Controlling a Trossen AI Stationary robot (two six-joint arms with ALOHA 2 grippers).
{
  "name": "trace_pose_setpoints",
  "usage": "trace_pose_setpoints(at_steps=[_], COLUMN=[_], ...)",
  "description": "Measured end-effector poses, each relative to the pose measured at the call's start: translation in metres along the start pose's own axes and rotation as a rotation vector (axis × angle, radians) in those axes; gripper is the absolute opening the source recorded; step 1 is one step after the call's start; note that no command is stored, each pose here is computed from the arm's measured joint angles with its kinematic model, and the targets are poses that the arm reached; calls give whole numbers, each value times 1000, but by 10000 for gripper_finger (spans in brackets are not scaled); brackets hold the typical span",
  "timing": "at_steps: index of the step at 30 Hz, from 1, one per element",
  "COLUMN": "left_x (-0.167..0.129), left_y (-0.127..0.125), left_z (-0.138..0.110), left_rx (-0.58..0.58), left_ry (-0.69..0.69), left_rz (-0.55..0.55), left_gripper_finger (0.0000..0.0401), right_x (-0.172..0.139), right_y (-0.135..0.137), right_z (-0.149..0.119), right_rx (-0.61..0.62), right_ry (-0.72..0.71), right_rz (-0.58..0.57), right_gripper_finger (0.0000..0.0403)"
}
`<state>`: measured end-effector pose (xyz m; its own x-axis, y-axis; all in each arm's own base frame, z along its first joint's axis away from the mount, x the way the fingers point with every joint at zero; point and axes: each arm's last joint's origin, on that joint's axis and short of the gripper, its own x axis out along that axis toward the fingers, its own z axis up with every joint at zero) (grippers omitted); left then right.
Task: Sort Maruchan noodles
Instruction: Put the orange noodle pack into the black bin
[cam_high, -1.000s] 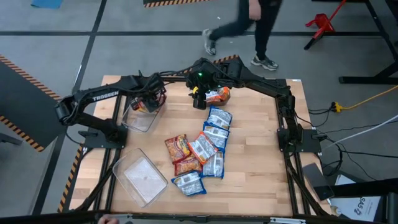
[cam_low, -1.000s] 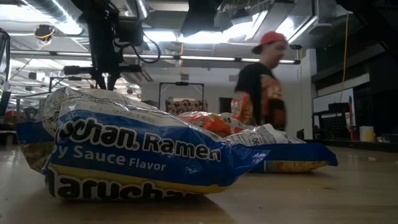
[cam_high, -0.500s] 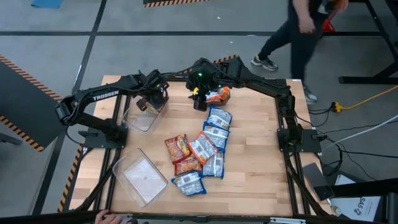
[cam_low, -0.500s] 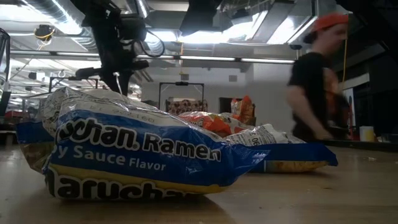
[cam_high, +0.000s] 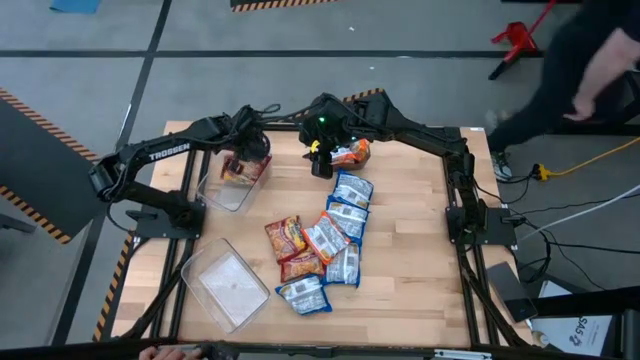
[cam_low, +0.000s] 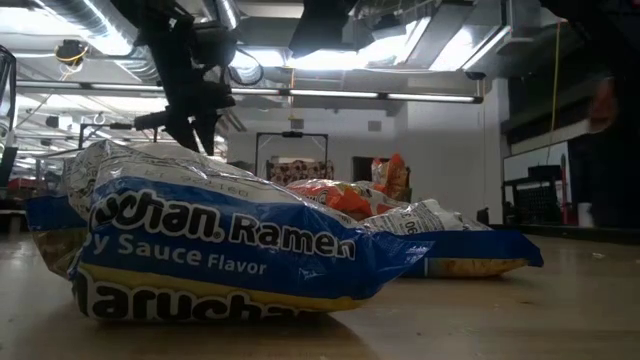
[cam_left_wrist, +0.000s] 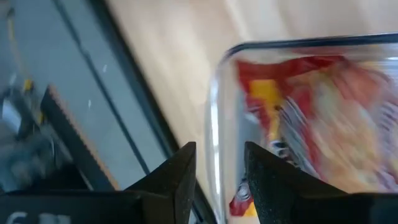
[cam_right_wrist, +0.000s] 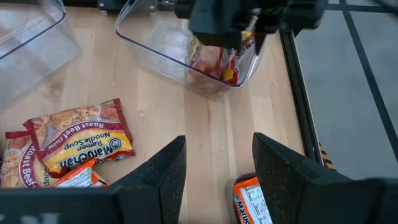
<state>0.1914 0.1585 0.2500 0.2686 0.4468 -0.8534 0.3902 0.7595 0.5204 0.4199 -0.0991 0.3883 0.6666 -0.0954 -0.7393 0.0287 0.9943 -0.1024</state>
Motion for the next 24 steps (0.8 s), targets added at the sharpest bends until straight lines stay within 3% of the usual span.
trace_pose_setpoints(at_steps=[7, 12, 15, 19, 24], left_x=[-3, -24, -57, -115, -187], left_y=[4, 12, 22, 27, 19], left_z=[0, 6, 10, 12, 3], left_rx=[-169, -408, -566, -793, -994], left_ry=[51, 19, -90, -326, -706], left_rz=[73, 229, 326, 409, 373], left_gripper_finger=[131, 128, 127, 127, 127], right_x=[0, 0, 5, 15, 30], right_y=[0, 0, -2, -11, -21], right_z=[3, 8, 7, -11, -49], right_rx=[1, -1, 3, 97, 215], right_ry=[-32, -96, -83, 60, 353], right_rz=[15, 42, 5, -33, -87], right_gripper_finger=[170, 170, 170, 170, 170])
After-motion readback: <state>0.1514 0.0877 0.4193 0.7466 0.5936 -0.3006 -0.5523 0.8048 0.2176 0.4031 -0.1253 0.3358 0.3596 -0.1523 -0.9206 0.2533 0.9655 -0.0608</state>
